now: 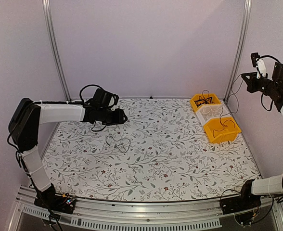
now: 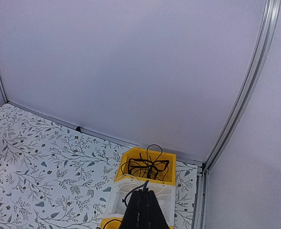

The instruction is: Untangle the cables

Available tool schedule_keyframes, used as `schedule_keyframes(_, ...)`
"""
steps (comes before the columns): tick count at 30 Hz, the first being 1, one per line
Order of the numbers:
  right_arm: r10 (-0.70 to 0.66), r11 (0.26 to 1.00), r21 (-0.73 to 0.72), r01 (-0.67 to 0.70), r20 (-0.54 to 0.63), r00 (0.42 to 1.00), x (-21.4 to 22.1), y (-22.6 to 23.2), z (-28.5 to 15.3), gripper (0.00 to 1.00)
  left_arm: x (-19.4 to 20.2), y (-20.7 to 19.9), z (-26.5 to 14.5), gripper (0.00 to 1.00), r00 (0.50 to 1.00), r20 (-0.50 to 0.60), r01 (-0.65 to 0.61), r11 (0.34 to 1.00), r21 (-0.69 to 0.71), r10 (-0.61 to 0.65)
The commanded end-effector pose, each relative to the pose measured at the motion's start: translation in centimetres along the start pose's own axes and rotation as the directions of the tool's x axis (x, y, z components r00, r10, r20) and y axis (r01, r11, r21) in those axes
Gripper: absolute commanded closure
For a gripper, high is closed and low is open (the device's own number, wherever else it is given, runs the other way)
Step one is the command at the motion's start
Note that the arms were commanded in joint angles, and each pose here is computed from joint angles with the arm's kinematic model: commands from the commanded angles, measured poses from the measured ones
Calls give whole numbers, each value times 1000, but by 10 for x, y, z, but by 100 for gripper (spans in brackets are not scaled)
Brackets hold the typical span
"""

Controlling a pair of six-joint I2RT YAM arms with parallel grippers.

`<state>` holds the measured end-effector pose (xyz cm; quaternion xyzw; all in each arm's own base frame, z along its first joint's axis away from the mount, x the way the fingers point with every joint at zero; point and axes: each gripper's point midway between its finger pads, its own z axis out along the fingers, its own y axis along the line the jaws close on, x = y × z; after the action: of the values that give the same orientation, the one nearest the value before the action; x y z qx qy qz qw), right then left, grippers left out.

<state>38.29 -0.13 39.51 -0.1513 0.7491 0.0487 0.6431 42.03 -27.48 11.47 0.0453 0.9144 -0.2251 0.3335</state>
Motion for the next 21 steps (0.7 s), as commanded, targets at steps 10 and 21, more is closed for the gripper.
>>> schedule_keyframes(10, 31, 994, 109, -19, -109, 994, 56, -18, 12, 100, -9, 1, -1, 49, 1000, 16, 14, 1000, 0, -14)
schedule_keyframes(21, 38, 999, 27, -30, -338, 941, 162, 4, 18, 100, -1, 8, -5, 49, 1000, 13, 25, 1000, -18, -24)
